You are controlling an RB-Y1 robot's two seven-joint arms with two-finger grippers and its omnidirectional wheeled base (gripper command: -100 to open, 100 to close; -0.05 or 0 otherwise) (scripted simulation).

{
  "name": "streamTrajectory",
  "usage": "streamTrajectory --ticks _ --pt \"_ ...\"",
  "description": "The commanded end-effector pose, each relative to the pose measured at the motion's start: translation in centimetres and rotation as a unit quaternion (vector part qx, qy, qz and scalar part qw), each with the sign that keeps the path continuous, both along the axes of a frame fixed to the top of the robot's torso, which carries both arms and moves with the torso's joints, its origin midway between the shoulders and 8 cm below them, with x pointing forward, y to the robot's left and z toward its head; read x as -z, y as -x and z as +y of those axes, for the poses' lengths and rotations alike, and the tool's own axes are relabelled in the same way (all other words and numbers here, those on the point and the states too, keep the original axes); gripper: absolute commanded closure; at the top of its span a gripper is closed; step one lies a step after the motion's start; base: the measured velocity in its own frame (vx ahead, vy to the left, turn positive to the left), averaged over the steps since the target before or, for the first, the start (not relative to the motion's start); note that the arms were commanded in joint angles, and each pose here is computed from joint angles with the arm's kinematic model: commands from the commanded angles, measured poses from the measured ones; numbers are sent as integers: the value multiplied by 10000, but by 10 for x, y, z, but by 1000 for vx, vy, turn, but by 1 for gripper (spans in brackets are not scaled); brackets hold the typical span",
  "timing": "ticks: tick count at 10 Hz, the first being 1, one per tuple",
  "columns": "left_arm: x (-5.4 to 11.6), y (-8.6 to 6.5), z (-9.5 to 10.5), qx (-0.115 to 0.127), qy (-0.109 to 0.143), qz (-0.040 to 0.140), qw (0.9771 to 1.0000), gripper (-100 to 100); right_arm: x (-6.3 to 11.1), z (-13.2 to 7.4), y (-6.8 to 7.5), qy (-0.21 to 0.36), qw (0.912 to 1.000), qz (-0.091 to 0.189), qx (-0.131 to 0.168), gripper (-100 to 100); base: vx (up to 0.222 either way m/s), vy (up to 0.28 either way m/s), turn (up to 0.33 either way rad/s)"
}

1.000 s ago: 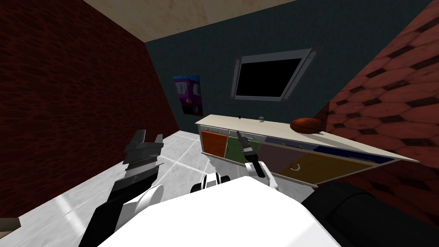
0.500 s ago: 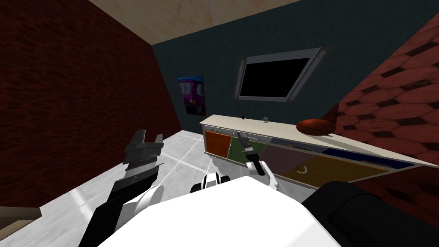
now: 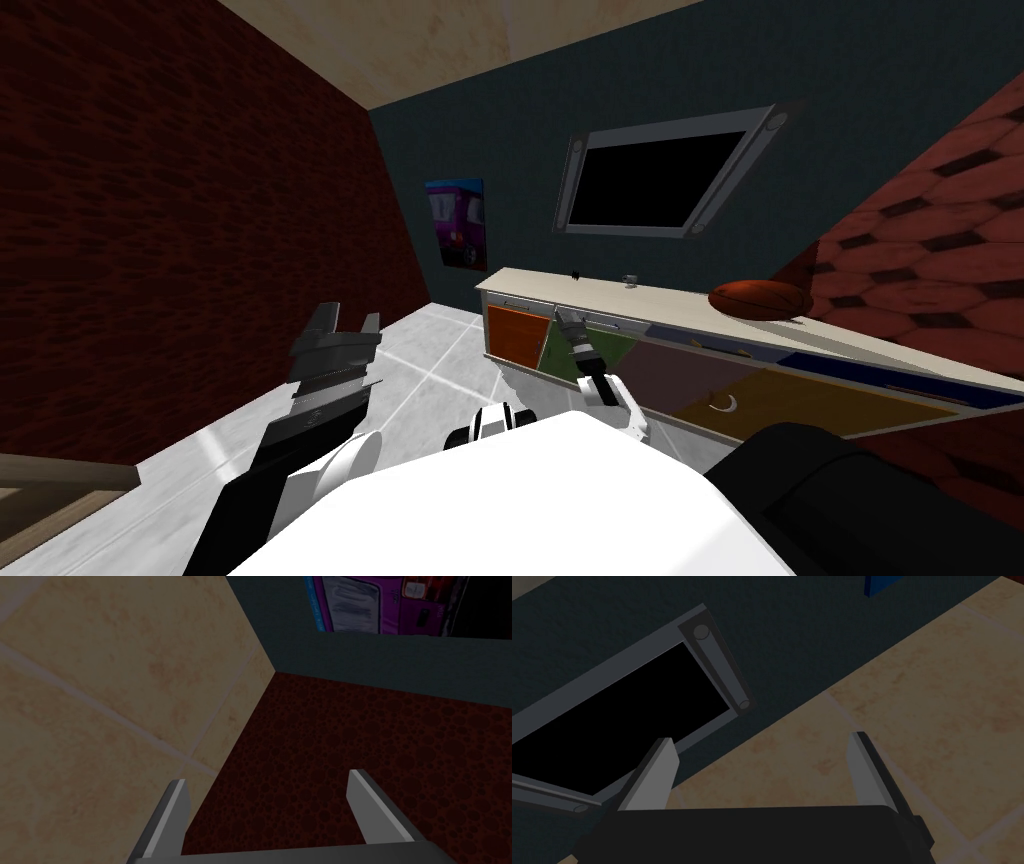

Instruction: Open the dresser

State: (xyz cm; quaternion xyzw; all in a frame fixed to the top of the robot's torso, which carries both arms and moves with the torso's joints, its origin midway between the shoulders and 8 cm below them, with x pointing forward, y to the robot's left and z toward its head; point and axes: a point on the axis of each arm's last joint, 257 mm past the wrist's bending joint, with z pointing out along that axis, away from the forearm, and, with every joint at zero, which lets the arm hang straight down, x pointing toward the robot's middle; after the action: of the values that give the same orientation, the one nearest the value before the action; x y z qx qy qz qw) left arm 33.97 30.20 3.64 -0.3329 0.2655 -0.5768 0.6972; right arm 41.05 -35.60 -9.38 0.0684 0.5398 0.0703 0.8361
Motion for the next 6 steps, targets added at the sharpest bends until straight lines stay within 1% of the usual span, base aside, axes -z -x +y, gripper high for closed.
streamTrajectory --ticks 1,2,4,5,6 --pt "0 0 0 0 0 0 10000 0 5 -5 -2 293 9994 66 177 -100 11 48 -10" --pt "0 0 0 0 -1 0 10000 0 15 -19 -4 566 9974 191 393 -100 17 105 66" --pt "0 0 0 0 0 0 10000 0 15 -19 -4 703 9963 199 452 -100 20 86 26" --pt "0 0 0 0 -1 0 10000 0 25 -32 -6 973 9925 331 662 -100 33 99 79" --pt "0 0 0 0 0 0 10000 0 25 -32 -6 1090 9909 338 710 -100 27 110 43"
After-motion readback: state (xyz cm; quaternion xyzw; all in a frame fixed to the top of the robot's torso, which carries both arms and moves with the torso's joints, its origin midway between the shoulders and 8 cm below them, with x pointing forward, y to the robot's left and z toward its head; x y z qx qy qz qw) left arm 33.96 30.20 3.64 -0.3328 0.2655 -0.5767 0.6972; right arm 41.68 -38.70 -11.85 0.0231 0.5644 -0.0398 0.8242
